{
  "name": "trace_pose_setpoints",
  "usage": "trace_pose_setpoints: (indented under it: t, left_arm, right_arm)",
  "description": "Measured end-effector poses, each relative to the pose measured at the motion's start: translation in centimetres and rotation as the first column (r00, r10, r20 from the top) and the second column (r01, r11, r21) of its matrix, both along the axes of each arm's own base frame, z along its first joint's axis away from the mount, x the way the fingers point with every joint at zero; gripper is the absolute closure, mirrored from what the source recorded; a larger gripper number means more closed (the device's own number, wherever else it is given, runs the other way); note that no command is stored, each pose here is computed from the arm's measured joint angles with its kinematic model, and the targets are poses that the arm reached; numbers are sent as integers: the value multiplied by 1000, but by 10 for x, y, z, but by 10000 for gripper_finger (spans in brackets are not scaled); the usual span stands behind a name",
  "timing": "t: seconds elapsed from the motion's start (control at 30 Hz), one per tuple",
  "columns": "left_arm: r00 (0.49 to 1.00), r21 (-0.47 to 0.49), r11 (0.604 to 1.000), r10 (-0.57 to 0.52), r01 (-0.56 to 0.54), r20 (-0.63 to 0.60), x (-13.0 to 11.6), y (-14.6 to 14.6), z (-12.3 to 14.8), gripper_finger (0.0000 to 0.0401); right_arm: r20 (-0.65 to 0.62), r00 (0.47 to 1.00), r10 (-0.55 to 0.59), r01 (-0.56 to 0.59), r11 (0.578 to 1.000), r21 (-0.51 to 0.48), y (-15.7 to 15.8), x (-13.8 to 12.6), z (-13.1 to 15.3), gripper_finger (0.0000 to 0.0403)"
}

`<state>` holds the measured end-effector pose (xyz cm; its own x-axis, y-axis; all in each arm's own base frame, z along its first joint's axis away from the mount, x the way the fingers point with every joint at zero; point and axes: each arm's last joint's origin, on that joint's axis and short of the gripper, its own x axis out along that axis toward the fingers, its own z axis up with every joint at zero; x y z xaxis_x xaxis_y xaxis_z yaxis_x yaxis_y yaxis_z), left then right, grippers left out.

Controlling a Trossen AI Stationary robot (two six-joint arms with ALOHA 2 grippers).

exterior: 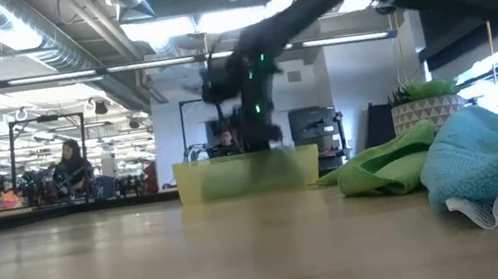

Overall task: Fold microfiber towels
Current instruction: Put the blue folded cloth into the yellow bin

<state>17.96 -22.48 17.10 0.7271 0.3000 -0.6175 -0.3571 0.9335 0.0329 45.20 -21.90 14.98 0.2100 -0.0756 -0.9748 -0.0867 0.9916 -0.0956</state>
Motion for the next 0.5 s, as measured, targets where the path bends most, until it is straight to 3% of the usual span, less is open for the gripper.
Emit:
trace_pose_setpoints:
  t: [0.13, 0.3, 0.5]
  left_arm:
    - [1000, -11, 1000, 4, -4, 6, -1, -1, 0, 323]
    - [1000, -7, 1000, 5, -5, 8, -2, -1, 0, 323]
    - [1000, -11, 1000, 9, -9, 11, -1, -1, 0, 323]
  right_arm:
    - [23, 998, -50, 51, 998, -36, -3, 1, 14, 300]
    - [156, 987, -45, 57, 996, -75, -5, 2, 64, 248]
    - [243, 969, -34, 23, 999, 49, 1, 2, 91, 193]
